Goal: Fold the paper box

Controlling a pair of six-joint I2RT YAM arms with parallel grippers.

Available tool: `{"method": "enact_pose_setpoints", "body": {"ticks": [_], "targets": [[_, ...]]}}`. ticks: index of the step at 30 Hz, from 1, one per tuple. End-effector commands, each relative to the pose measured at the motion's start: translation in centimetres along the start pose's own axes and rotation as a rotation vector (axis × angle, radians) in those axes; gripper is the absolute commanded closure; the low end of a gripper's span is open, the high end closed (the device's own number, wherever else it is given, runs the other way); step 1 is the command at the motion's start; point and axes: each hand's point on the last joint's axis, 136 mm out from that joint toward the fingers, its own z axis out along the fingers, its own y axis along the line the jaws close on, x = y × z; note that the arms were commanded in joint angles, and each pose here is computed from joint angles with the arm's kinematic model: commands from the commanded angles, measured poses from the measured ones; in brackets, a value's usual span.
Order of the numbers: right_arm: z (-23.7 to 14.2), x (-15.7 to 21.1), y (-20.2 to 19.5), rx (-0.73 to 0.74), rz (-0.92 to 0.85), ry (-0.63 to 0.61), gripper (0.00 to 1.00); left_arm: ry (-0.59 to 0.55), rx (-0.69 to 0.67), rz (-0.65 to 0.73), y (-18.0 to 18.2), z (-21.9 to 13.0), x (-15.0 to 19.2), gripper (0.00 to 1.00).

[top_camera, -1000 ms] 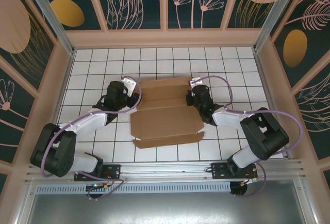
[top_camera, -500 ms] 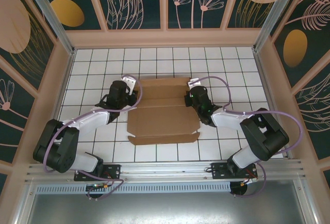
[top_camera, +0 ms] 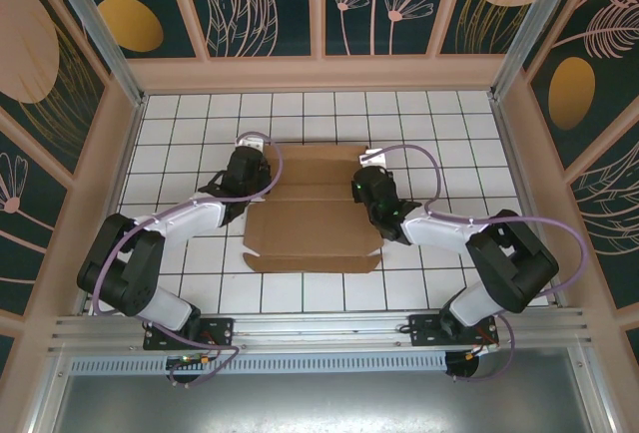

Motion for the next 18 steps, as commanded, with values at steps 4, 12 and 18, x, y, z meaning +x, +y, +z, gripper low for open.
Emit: {"method": "enact_pose_setpoints", "body": {"ticks": [4, 12, 18], "targets": [[0.7, 0.2, -1.6, 0.101, 0.057, -0.028, 1.00, 0.022, 0.004, -0.105, 1.0, -0.1, 3.0, 0.84], [0.7, 1.1, -1.9, 0.072, 0.069, -0.046, 1.00, -0.091, 0.077, -0.176, 0.8, -2.0, 2.2, 0.61], [0.7, 0.6, -1.9, 0.063, 0.067, -0.056, 1.00, -0.015, 0.060, -0.176, 0.8, -0.6, 4.2, 0.64]]}}
